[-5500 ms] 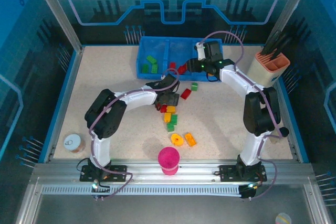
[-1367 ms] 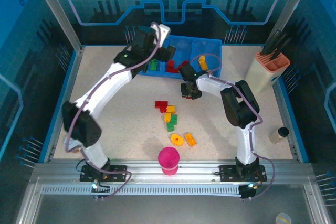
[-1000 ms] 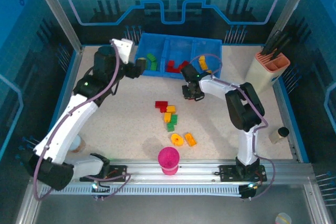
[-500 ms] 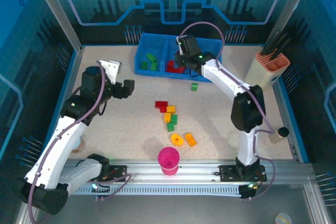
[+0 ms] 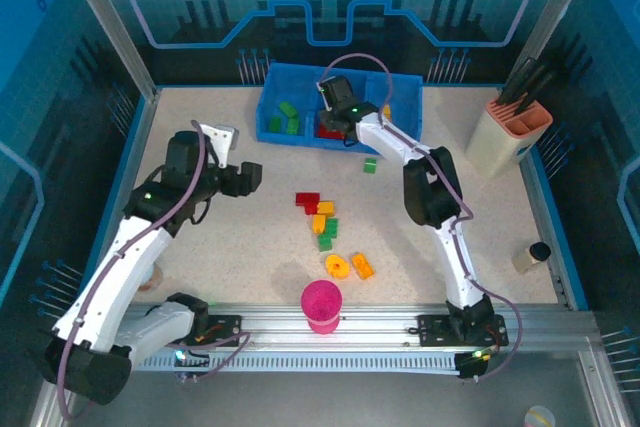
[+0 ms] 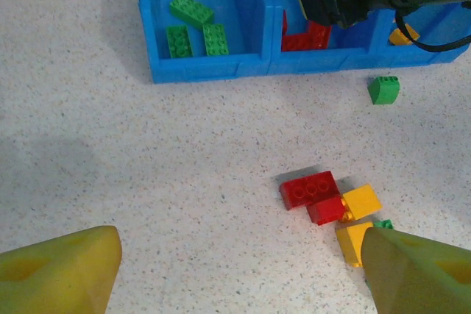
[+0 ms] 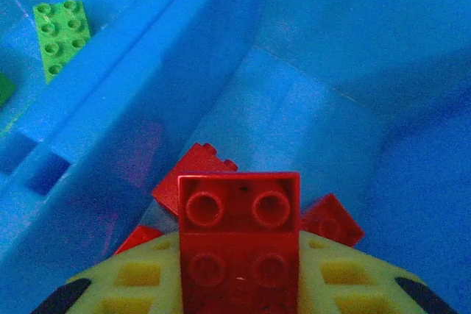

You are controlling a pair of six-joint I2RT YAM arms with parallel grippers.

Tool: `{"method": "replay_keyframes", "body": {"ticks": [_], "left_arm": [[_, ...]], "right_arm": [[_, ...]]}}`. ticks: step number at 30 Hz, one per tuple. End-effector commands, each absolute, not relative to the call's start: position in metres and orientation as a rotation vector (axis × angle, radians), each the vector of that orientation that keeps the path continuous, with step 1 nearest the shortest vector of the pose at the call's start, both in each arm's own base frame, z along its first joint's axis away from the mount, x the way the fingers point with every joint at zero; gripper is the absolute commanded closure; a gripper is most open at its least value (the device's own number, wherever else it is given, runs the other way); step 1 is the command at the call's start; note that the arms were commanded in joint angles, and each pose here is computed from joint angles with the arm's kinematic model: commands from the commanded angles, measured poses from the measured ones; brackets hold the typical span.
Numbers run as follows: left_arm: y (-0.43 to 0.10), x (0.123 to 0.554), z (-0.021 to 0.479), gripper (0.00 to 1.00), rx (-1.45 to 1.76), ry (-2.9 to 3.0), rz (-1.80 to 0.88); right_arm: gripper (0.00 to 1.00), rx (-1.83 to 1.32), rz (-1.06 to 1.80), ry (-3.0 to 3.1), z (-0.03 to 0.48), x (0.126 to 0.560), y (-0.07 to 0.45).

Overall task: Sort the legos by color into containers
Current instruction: Place the lego in the container.

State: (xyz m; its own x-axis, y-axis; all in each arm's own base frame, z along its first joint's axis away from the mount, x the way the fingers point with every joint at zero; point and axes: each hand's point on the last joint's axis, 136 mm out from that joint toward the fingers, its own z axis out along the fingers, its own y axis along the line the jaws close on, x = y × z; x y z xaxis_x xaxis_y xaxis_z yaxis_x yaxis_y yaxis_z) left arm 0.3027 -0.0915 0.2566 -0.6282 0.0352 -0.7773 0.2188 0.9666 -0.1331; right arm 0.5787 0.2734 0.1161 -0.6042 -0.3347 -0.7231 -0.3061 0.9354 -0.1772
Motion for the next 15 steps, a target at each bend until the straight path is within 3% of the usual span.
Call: {"method": "replay_keyframes", "body": {"ticks": [1, 10, 15], "left_arm": [[-0.103, 0.310, 0.241, 0.16, 0.169, 2.287, -0.294], [-0.151, 0.330, 0.228, 0.16, 0.244, 2.304, -0.320], [-0.173, 0.341, 0.221, 0.15, 0.280, 2.308, -0.325]], "right_arm": [[0.69, -0.480, -0.042, 2.233, 0.115, 0.589, 0.283], [0.58, -0.466, 0.019, 2.228, 0.120, 0.592, 0.277], [0.37, -0.479, 0.069, 2.209, 0.134, 0.590, 0.276]]}}
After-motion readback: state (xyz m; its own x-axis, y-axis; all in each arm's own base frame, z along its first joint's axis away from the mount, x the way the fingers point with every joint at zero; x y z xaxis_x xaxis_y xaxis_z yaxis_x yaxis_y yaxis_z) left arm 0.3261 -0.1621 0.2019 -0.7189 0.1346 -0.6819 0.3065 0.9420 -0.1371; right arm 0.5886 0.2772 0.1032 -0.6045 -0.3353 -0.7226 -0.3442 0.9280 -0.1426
